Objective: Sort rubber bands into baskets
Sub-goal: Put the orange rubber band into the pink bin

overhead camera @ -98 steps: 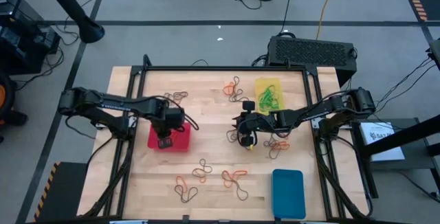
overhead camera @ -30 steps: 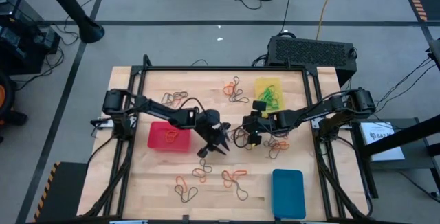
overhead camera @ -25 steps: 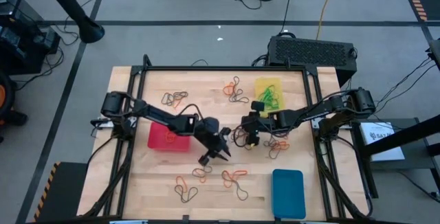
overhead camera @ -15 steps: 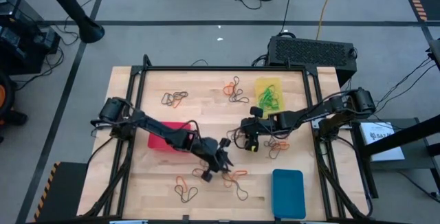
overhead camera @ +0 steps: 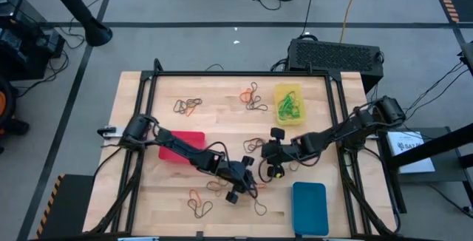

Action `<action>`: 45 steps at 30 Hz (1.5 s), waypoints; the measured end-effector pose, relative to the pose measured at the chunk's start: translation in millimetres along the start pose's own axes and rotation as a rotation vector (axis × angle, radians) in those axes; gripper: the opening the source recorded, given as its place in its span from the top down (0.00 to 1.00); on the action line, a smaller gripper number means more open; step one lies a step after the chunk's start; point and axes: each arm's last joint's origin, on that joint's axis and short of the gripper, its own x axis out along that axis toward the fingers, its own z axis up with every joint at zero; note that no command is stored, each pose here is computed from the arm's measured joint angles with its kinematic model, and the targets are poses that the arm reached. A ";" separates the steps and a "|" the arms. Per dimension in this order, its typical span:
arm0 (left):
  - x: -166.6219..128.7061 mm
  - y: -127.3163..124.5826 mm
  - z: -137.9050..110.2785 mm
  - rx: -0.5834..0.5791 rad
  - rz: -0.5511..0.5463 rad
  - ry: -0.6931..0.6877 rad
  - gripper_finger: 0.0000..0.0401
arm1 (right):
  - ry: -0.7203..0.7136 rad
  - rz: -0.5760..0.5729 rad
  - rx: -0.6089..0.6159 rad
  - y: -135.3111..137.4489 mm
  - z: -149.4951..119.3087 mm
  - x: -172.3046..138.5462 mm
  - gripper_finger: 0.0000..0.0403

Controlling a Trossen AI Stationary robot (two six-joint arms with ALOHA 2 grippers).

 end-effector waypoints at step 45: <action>-49.2 19.9 24.1 -0.096 0.060 0.246 0.99 | -0.015 -0.001 -0.116 8.5 -1.9 -3.2 0.72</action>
